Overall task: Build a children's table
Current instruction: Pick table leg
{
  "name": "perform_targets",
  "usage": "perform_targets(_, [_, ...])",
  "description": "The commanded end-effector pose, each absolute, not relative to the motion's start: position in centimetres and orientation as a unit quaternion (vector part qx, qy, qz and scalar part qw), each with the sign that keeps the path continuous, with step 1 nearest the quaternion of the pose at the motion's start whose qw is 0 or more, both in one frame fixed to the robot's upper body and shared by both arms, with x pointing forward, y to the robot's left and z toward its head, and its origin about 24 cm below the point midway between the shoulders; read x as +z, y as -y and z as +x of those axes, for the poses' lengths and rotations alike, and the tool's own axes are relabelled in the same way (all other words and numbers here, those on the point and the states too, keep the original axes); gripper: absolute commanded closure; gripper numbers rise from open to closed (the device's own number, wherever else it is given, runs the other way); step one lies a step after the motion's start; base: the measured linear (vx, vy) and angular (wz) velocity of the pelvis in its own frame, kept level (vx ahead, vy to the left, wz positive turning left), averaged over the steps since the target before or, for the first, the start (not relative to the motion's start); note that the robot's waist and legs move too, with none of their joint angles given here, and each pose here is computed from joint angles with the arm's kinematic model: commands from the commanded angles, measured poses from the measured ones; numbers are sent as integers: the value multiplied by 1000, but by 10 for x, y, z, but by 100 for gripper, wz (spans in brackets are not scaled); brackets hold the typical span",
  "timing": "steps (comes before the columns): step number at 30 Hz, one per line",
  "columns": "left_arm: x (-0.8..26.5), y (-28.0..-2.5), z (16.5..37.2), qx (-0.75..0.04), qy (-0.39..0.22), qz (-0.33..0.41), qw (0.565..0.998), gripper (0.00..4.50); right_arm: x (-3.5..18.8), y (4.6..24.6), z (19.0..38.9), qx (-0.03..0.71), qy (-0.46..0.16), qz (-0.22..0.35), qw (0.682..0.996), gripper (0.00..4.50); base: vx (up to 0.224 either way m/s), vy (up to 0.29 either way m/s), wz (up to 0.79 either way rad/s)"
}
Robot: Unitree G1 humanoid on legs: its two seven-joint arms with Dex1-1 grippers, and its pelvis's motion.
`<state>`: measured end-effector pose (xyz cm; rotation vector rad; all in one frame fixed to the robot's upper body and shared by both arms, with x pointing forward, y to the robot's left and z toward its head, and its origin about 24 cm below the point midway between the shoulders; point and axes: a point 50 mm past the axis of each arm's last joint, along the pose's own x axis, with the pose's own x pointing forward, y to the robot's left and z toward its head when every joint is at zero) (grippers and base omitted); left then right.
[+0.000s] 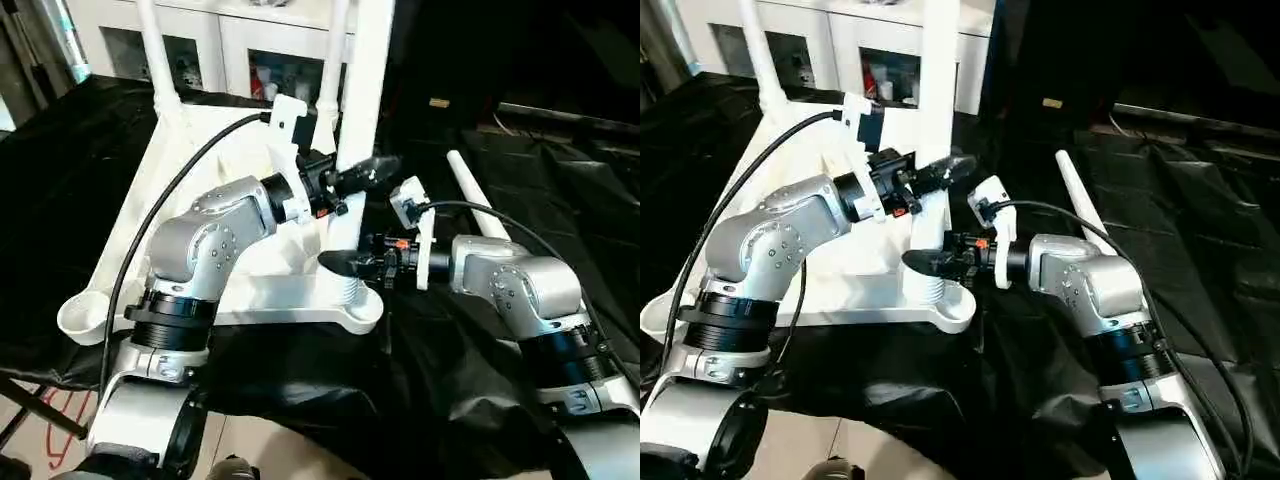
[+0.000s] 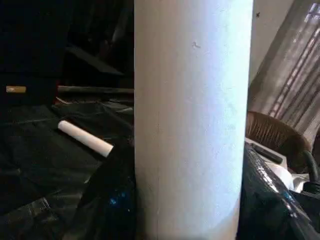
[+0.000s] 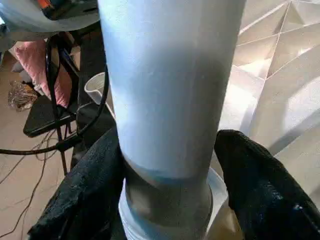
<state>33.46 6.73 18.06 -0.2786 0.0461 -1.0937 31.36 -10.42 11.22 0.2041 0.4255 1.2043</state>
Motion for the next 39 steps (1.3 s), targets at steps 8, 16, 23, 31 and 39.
perform_targets(8, [189, -55, 322, -569, -5, -134, 811, 264, 119, 103, 313, 572, -196, 93, 791, 150, 0, 0, 0])
perform_targets(16, [188, -56, 320, -577, -9, -130, 807, 264, 119, 102, 313, 571, -196, 95, 792, 179, 0, 0, 0])
perform_targets(23, [188, -56, 320, -578, -9, -129, 806, 264, 120, 102, 314, 572, -195, 97, 791, 236, 0, 0, 0])
perform_targets(31, [186, -57, 324, -555, -10, -117, 824, 209, 118, 101, 315, 570, -190, 95, 793, 254, 0, 0, 0])
perform_targets(39, [198, -66, 332, -515, 68, -154, 840, 149, 119, 98, 318, 551, -150, 116, 812, 256, 0, 0, 0])
